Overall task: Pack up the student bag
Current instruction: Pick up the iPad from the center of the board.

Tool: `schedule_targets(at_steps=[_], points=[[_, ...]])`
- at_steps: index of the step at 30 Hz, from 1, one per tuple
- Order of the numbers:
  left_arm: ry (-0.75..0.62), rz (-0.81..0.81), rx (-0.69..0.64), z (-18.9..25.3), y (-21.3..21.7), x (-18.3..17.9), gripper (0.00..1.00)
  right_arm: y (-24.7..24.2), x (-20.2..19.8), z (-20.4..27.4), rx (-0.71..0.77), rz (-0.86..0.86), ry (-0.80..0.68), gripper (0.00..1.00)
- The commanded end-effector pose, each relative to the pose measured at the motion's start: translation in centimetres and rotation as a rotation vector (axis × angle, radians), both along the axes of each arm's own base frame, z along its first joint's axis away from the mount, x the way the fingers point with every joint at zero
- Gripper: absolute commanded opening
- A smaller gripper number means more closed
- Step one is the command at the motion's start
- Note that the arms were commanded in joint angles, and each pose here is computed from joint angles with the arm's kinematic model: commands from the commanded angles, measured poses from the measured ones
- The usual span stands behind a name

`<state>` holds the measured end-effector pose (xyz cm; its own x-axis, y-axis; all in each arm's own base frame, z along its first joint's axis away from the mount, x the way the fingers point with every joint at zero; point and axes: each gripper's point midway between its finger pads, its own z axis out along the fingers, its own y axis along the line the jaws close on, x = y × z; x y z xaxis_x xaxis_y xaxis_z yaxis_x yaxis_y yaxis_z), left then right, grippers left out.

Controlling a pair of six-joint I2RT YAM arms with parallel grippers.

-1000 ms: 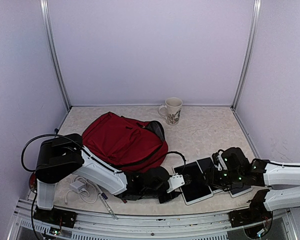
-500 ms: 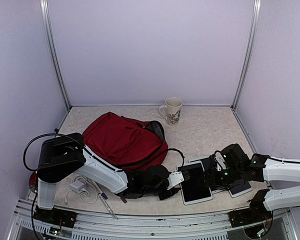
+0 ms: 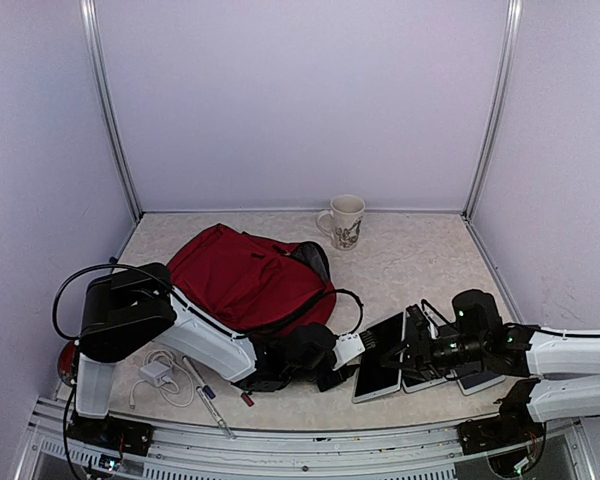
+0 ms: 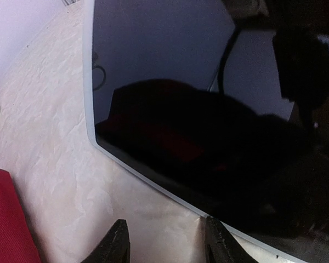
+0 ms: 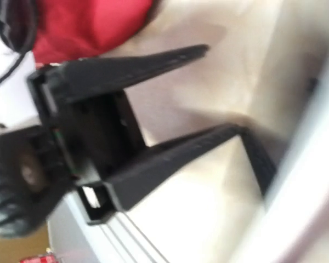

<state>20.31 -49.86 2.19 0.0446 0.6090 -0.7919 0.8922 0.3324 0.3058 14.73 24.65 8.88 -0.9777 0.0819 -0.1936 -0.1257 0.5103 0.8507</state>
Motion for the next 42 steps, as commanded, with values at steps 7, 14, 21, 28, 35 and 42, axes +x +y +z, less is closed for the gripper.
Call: schedule_targets(at_steps=[7, 14, 21, 28, 35, 42], points=[[0.09, -0.049, 0.132, -4.7, 2.2, -2.0, 0.47, -0.5, 2.2, -0.2, -0.139, -0.062, -0.049, 0.1], [0.082, -0.045, 0.097, -3.0, 2.0, -1.5, 0.47, -1.1, 2.9, -1.0, -0.25, -0.053, -0.054, 0.06], [0.095, -0.027, -0.024, 2.2, 2.6, -0.4, 0.54, -0.4, 3.8, 1.7, -0.312, 0.069, -0.196, 0.0], [0.152, -0.072, -0.22, 10.9, 5.3, 0.1, 0.82, 0.0, 3.5, 5.2, -0.361, 0.277, -0.38, 0.0], [0.249, -0.243, -0.258, 16.3, 7.6, -1.1, 0.9, 2.6, 1.2, 11.7, -0.214, 0.504, -0.606, 0.0], [0.219, -0.332, -0.251, 19.8, 8.7, -2.3, 0.91, 5.1, -1.2, 16.6, -0.096, 0.688, -0.808, 0.0]])
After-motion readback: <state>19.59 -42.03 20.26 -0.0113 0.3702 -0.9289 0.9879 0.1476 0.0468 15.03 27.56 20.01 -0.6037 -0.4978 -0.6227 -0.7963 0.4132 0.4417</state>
